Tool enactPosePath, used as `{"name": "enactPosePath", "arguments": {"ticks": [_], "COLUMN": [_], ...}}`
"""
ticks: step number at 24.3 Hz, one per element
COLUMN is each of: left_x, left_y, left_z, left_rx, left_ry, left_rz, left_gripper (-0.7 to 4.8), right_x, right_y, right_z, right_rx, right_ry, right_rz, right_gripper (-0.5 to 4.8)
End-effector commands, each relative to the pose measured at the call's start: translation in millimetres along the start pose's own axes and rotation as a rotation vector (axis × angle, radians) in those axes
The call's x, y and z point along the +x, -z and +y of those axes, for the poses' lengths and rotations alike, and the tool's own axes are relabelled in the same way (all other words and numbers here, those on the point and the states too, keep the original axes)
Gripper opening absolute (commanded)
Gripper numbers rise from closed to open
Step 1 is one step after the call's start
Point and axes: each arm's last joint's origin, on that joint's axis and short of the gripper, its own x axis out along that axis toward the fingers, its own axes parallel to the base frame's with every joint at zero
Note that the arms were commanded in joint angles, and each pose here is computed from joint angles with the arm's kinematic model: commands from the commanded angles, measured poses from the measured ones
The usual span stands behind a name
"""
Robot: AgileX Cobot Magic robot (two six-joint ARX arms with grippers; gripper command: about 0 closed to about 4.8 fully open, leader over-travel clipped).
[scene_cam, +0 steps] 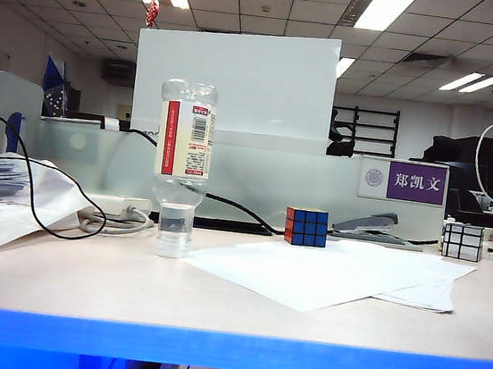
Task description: Flip the plastic bottle upside down.
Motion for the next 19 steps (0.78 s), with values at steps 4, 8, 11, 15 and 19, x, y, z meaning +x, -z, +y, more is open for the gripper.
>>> {"name": "enactPosePath", "arguments": {"ticks": [4, 8, 11, 15, 19], "left_x": [-4, -5, -4, -2, -2], "left_y": [-5, -4, 0, 9, 13], "left_z": [2.4, 2.3, 2.7, 3.7, 4.0], "left_rx": [0.019, 0.02, 0.018, 0.011, 0.007], "left_ry": [-0.032, -0.031, -0.032, -0.034, -0.036], "left_rz": [-0.067, -0.071, -0.06, -0.035, -0.013], "left_gripper": [-0.03, -0.03, -0.03, -0.03, -0.03], "right_x": [-1, -1, -1, -1, -1], "right_y": [-3, -3, -3, -3, -3], "right_z": [1, 1, 1, 1, 1], "right_rx": [-0.006, -0.006, -0.006, -0.006, -0.006], "right_ry": [-0.002, -0.002, -0.002, -0.002, -0.002], "right_rz": [-0.023, -0.023, -0.023, -0.023, -0.023], "right_gripper": [-0.09, -0.09, -0.09, -0.09, -0.09]}}
